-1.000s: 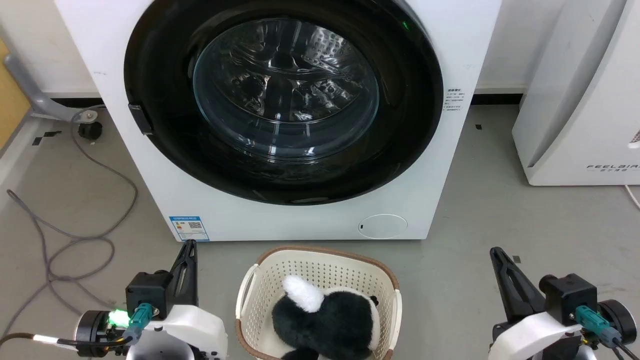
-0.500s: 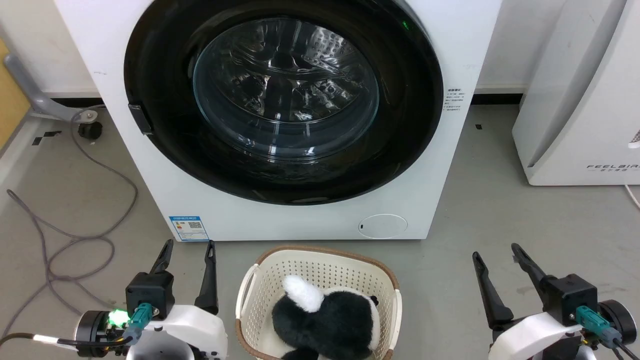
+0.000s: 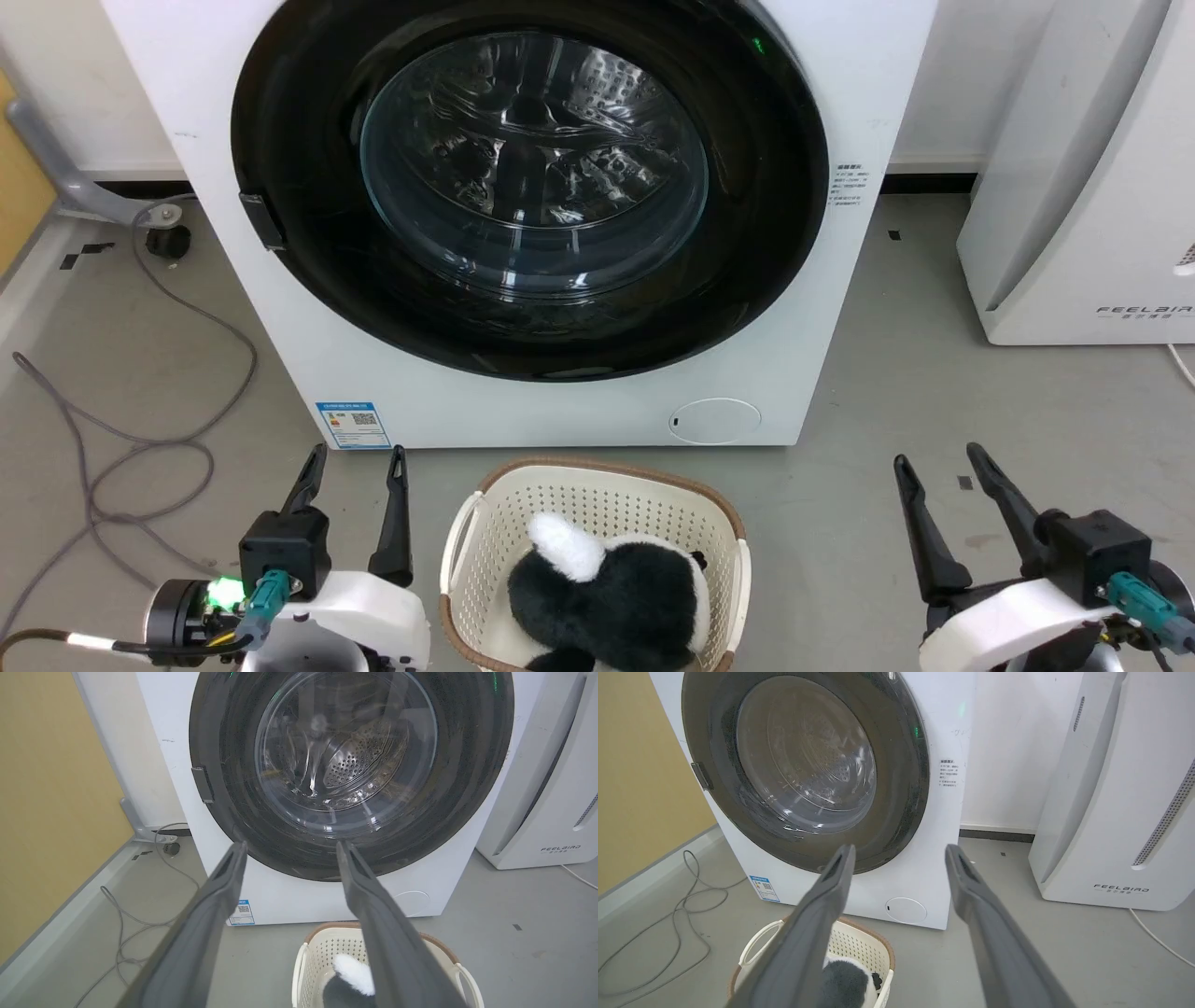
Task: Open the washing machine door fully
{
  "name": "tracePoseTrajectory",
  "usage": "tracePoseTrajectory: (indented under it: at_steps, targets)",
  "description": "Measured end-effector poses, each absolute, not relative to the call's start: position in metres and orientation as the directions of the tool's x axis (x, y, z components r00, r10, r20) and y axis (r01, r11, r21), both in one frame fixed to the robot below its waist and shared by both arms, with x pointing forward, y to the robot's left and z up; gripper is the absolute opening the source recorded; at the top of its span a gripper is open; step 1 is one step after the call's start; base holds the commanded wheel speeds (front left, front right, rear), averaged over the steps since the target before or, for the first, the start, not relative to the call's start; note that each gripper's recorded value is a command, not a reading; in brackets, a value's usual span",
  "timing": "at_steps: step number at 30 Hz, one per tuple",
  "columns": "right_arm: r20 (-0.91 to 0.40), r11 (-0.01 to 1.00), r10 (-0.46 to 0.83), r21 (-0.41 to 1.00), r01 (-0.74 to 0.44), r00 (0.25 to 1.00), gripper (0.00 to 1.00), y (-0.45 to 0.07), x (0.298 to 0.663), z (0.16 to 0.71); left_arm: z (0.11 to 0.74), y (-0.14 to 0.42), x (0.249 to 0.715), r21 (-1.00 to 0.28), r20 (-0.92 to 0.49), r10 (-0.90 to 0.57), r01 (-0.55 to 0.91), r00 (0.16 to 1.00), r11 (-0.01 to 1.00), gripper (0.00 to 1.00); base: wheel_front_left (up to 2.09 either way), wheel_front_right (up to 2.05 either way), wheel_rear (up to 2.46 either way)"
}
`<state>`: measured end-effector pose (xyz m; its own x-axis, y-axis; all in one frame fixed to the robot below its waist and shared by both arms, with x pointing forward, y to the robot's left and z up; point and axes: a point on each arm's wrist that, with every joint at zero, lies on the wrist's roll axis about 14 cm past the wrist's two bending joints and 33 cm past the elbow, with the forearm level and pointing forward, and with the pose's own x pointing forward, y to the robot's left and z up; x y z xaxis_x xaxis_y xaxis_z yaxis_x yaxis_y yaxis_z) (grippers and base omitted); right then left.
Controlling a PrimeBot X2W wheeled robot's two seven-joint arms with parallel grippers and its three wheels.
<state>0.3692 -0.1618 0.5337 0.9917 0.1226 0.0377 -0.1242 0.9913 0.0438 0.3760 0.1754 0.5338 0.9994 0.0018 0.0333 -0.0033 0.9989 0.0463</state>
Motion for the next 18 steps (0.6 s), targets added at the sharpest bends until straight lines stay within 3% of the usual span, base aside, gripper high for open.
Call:
tracePoseTrajectory:
  at_steps: [9,11,18]
  targets:
    - [0.077,0.987,0.106,0.114,-0.115,0.991,1.00,-0.166,0.370,0.541,0.535,0.175,0.376,0.041,0.049,0.007,-0.009,0.999,0.999,1.00,0.00,0.00,0.00]
    - [0.083,0.984,0.101,0.138,-0.112,0.991,0.00,-0.168,0.370,0.543,0.536,0.175,0.376,0.039,0.051,0.007,-0.009,0.999,0.999,1.00,0.00,0.00,0.00]
    - [0.120,0.962,0.081,0.251,-0.109,0.989,0.00,-0.172,0.370,0.549,0.536,0.175,0.376,0.038,0.062,0.011,-0.013,0.998,0.999,1.00,0.00,0.00,0.00]
